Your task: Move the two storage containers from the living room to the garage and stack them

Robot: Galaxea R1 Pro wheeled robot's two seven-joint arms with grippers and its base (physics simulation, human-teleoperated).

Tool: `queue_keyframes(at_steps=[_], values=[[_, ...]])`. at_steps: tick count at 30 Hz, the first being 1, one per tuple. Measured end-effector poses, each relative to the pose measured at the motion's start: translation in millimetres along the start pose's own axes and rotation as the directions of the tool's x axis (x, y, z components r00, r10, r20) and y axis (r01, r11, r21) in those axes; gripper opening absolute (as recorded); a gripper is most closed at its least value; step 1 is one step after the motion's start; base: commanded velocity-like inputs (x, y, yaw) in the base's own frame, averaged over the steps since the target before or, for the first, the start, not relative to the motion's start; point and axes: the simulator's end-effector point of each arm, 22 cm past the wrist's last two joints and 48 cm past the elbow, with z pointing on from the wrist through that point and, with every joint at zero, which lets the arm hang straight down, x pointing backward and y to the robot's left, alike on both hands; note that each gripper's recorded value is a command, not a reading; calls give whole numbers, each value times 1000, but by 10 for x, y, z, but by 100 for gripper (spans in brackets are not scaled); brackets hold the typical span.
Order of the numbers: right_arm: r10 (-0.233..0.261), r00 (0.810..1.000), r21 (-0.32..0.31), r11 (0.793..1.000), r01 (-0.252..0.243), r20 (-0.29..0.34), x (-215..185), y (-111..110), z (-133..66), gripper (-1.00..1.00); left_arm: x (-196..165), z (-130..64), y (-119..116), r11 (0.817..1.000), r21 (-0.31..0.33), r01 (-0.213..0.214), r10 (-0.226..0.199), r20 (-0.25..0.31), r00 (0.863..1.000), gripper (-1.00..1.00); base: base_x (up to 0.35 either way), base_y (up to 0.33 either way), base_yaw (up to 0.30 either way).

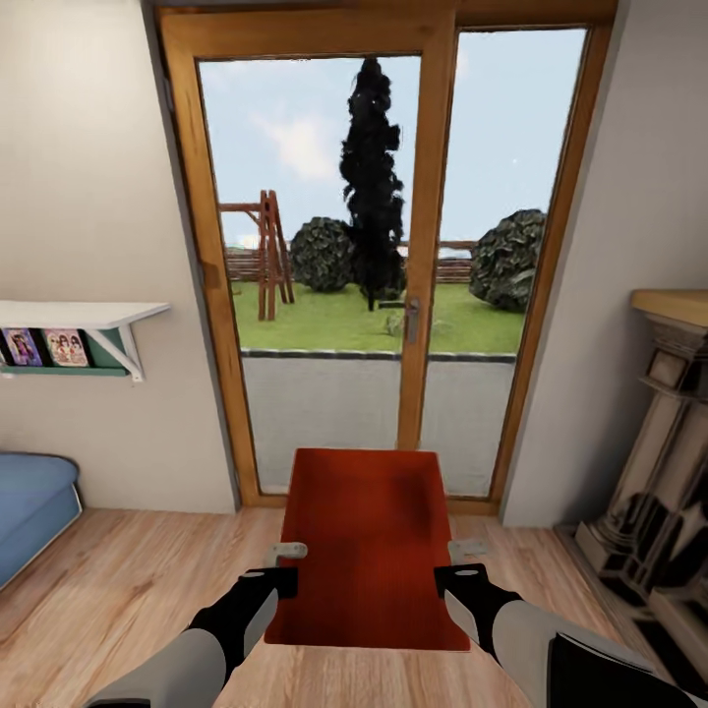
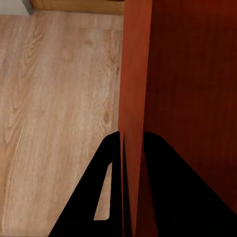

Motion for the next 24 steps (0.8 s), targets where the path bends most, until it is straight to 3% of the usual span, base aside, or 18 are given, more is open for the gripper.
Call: queue_keyframes(at_steps=[6,15,24], values=[[1,1000,1,1000,-1,6,-32,-6,-20,-100,-30,-20,0,1000,0,0,0,6,1000,-100,0,0,248],[2,1000,1,1000,-2,9,-41,-13,-25,-100,-43,-27,-4,1000,1,0,0,9,1000,-100,0,0,63],[1,1000,1,1000,-1,8,-41,-8,-26,-100,-40,-26,1,1000,0,0,0,8,1000,-100,0,0,255]])
